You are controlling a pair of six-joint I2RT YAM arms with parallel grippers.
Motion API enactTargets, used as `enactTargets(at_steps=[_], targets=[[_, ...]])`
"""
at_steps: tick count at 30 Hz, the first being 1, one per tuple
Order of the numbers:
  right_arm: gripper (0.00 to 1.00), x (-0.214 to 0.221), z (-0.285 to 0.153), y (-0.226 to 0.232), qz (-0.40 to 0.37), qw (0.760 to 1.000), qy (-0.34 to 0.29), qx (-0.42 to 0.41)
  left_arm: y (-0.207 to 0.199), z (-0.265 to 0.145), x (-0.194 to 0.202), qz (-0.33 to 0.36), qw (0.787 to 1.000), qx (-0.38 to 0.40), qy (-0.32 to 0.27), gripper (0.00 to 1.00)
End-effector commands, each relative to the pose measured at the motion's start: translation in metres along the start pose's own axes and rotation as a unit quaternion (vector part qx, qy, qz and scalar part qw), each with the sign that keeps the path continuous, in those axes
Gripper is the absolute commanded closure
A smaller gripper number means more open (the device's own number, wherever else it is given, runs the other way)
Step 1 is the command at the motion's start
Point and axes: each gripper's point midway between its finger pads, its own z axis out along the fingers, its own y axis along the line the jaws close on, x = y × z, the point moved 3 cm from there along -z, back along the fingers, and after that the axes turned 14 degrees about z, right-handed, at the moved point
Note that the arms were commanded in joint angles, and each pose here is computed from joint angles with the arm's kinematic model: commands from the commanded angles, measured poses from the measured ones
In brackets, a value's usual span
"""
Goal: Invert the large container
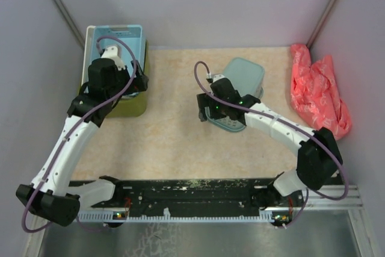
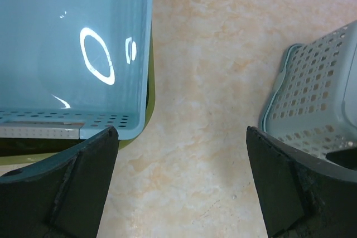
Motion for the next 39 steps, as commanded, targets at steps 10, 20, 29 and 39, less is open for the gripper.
enactTargets(at_steps=[10,20,29,39], targets=[[0.10,-0.125,-0.010,-0.110,0.192,0.966,-0.148,0.087,-0.009,-0.002,0.004,0.008,0.998,0.056,0.036,0.00],[0.10,-0.103,-0.042,-0.096,0.179,0.969,-0.162,0.048,0.007,0.065,-0.027,0.012,0.998,0.027,0.064,0.01],[0.10,-0.082,-0.076,-0.108,0.171,0.964,-0.190,0.075,0.036,0.118,-0.022,0.049,0.994,-0.062,0.076,0.14],[0.10,-0.082,-0.075,-0.106,0.167,0.965,-0.190,0.068,0.036,0.146,-0.007,0.049,0.995,-0.023,0.080,0.57]])
